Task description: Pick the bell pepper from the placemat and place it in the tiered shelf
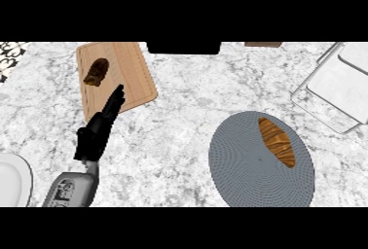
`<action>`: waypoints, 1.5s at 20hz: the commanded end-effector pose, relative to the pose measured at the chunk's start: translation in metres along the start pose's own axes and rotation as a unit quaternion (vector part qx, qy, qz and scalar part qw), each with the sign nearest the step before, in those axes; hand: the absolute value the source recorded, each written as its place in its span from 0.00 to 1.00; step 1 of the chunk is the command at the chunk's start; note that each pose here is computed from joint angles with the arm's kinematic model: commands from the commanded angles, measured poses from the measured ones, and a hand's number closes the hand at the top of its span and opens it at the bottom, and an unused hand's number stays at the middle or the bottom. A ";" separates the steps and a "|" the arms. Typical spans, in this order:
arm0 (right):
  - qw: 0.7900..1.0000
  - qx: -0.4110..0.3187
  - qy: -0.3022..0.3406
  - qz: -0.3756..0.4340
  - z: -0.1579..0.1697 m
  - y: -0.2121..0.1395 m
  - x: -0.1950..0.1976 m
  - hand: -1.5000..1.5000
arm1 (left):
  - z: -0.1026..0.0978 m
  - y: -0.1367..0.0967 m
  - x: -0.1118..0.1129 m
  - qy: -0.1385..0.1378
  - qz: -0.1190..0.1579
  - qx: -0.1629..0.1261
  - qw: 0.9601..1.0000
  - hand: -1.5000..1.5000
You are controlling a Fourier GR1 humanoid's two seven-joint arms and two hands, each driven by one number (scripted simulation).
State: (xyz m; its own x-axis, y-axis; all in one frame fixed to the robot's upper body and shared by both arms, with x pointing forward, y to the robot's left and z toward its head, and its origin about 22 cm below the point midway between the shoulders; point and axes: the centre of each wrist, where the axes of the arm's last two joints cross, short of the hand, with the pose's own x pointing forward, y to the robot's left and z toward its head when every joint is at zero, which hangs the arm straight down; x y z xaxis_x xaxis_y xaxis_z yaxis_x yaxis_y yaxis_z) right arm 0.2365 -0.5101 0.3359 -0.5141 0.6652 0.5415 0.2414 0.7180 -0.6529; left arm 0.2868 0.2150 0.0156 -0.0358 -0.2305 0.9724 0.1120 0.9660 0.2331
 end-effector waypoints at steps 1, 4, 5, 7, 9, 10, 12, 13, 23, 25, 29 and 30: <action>1.000 -0.004 -0.013 0.024 -0.023 0.010 -0.004 1.00 | -0.007 0.003 -0.003 -0.003 -0.005 -0.004 1.000 0.50; 0.999 -0.003 -0.009 0.036 -0.017 0.040 -0.032 1.00 | 0.000 0.018 0.017 0.002 -0.005 -0.002 1.000 0.50; 0.999 -0.028 -0.022 0.028 -0.033 0.047 -0.011 1.00 | -0.014 -0.003 0.009 0.007 0.003 0.000 1.000 0.50; 0.997 -0.035 -0.042 0.062 -0.033 0.053 -0.024 1.00 | -0.002 -0.001 -0.001 -0.001 0.001 0.007 1.000 0.50; 0.995 -0.027 -0.076 0.063 -0.039 0.070 -0.034 1.00 | 0.006 0.007 -0.003 0.001 0.004 -0.005 1.000 0.50; 0.995 -0.022 -0.083 0.057 -0.041 0.072 -0.031 1.00 | 0.003 0.015 -0.007 0.003 0.002 0.010 1.000 0.50; 0.997 -0.028 -0.063 0.031 -0.050 0.085 -0.041 1.00 | -0.011 0.000 -0.003 -0.002 -0.015 0.004 1.000 0.50; 0.997 -0.028 -0.052 0.045 -0.056 0.096 -0.044 1.00 | -0.003 0.000 0.000 -0.006 0.001 -0.001 1.000 0.50; 0.991 -0.048 -0.025 -0.124 -0.068 0.098 -0.078 1.00 | -0.003 0.001 0.004 0.004 0.002 0.001 1.000 0.50; 0.991 -0.046 -0.022 -0.121 -0.067 0.114 -0.090 1.00 | 0.005 -0.011 0.006 -0.003 -0.003 0.004 1.000 0.50; 0.991 -0.056 -0.022 -0.117 -0.079 0.100 -0.086 1.00 | 0.020 0.013 -0.002 -0.001 0.004 -0.001 1.000 0.50; 0.991 -0.062 -0.023 -0.116 -0.071 0.100 -0.095 1.00 | 0.000 0.023 0.008 -0.007 0.004 -0.002 1.000 0.50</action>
State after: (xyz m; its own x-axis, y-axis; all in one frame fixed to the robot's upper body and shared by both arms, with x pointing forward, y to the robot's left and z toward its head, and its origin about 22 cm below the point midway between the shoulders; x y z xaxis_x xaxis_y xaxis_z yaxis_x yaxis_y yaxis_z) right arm 0.3664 -0.4765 0.2604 -0.5993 0.4738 0.6453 0.1976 0.8687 -0.4543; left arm 0.2809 0.2220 0.0183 -0.0358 -0.2249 0.9737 0.1146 0.9670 0.2276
